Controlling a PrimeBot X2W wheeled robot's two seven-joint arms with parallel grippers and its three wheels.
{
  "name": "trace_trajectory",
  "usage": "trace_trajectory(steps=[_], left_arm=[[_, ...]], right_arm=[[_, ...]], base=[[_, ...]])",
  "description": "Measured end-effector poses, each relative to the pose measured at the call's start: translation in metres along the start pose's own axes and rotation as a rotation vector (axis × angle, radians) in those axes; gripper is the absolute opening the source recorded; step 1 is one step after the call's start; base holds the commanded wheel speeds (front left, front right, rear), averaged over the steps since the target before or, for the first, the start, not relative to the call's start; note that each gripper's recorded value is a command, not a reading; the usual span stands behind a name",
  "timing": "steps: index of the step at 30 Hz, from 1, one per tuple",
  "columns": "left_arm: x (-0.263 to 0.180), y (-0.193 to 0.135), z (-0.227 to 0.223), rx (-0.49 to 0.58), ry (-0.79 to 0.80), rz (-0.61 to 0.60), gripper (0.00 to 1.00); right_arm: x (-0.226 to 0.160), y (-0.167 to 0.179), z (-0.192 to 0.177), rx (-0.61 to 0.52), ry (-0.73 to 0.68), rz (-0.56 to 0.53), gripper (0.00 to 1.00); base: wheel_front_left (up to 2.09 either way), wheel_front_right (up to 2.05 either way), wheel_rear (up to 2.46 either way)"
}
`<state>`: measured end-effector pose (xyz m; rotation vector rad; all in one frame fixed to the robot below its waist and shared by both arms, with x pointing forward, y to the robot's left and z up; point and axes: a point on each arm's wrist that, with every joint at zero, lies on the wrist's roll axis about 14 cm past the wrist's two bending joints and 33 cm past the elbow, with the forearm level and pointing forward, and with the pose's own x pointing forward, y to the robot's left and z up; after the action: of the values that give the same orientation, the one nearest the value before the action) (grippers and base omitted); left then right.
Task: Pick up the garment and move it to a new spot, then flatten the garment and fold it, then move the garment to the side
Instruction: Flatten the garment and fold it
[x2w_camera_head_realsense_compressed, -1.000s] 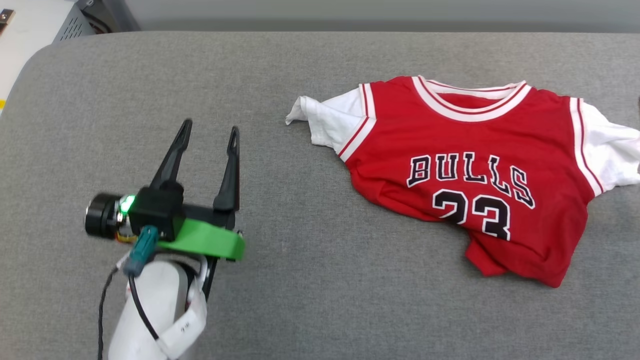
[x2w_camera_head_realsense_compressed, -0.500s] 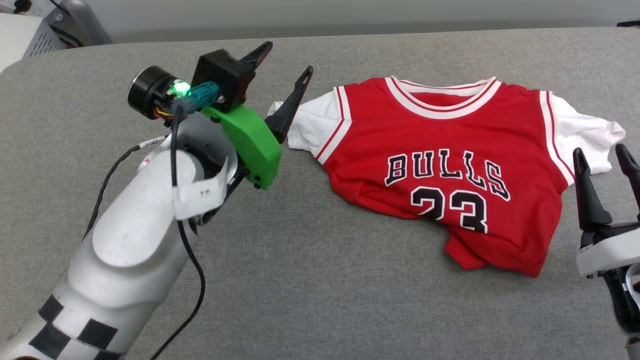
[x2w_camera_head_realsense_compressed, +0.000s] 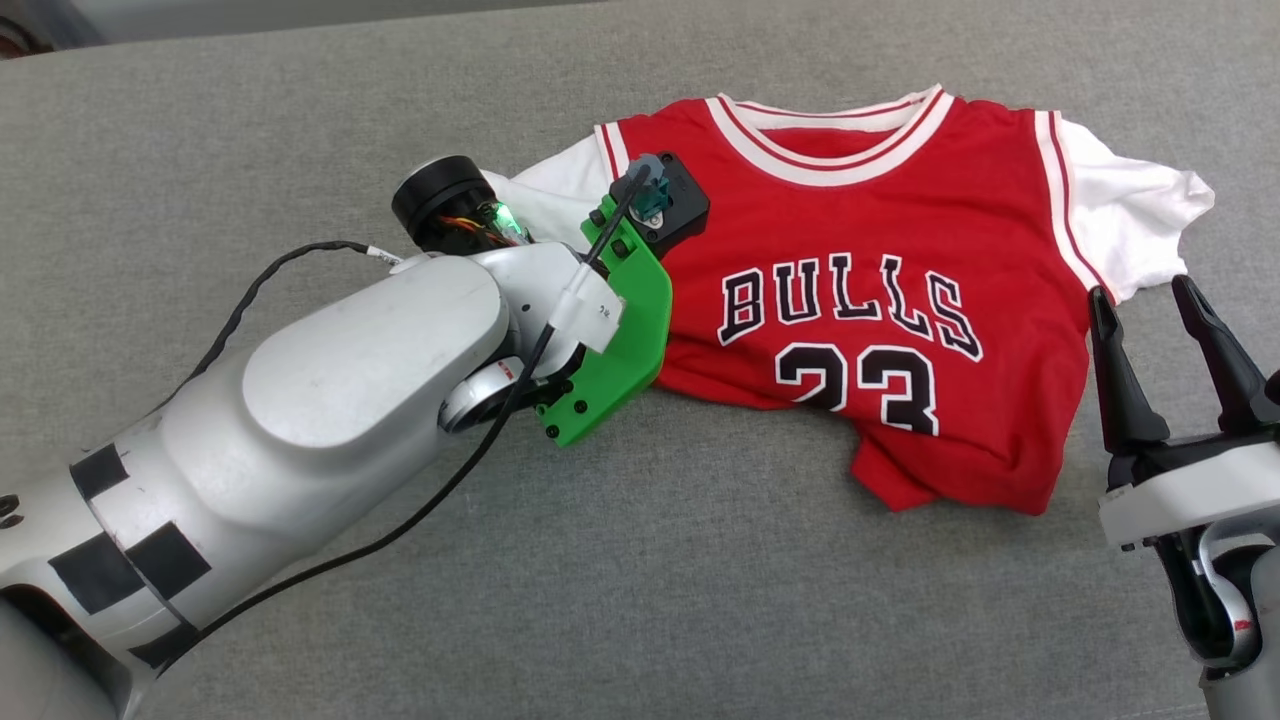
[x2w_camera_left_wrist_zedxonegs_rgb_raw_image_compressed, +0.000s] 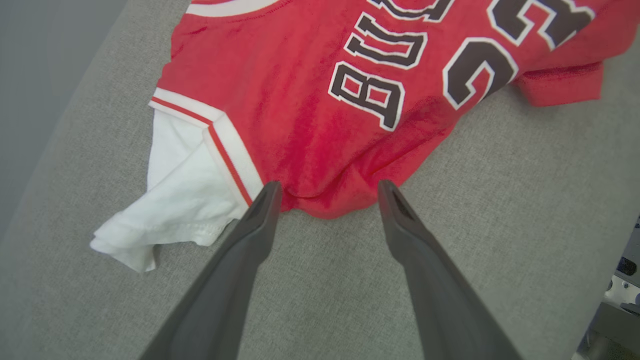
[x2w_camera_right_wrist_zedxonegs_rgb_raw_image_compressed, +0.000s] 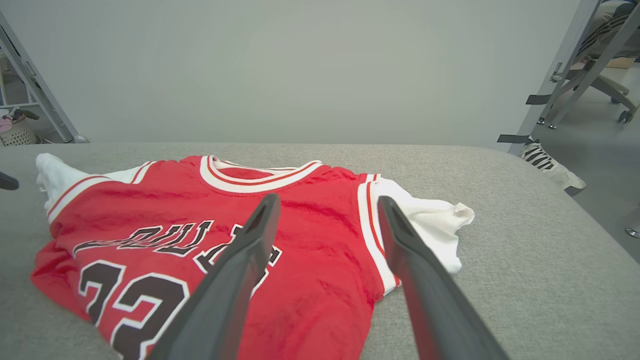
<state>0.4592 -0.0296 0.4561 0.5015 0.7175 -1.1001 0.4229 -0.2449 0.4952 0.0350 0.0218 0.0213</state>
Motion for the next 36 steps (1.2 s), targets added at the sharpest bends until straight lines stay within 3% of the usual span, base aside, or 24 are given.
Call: trace_trajectory(steps=[11,18,19,20,21,29,36], left_arm=[[0.047,-0.005,-0.053,-0.002,0.215,-0.102,1.00],[0.063,-0.004,-0.065,-0.001,0.250,-0.135,1.00],[0.063,-0.004,-0.065,0.001,0.252,-0.139,0.64],[0.063,-0.004,-0.064,0.001,0.249,-0.140,0.13],[0.063,-0.004,-0.064,-0.002,0.246,-0.140,0.00],[0.047,-0.011,-0.045,-0.017,0.020,-0.100,0.00],[0.004,0.000,-0.030,-0.010,-0.113,-0.007,0.00]], right_arm=[[0.014,-0.009,-0.023,-0.002,0.028,-0.030,1.00],[0.011,-0.018,-0.044,-0.004,0.075,-0.062,1.00],[0.011,-0.019,-0.046,-0.004,0.078,-0.065,1.00],[0.011,-0.020,-0.047,-0.005,0.082,-0.069,1.00],[0.011,-0.021,-0.047,-0.005,0.081,-0.071,1.00],[0.009,-0.021,-0.030,-0.002,0.033,-0.067,1.00],[-0.007,-0.020,-0.021,0.010,0.015,-0.070,1.00]], base=[[0.00,0.00,0.00],[0.00,0.00,0.00],[0.00,0.00,0.00],[0.00,0.00,0.00],[0.00,0.00,0.00],[0.00,0.00,0.00],[0.00,0.00,0.00]])
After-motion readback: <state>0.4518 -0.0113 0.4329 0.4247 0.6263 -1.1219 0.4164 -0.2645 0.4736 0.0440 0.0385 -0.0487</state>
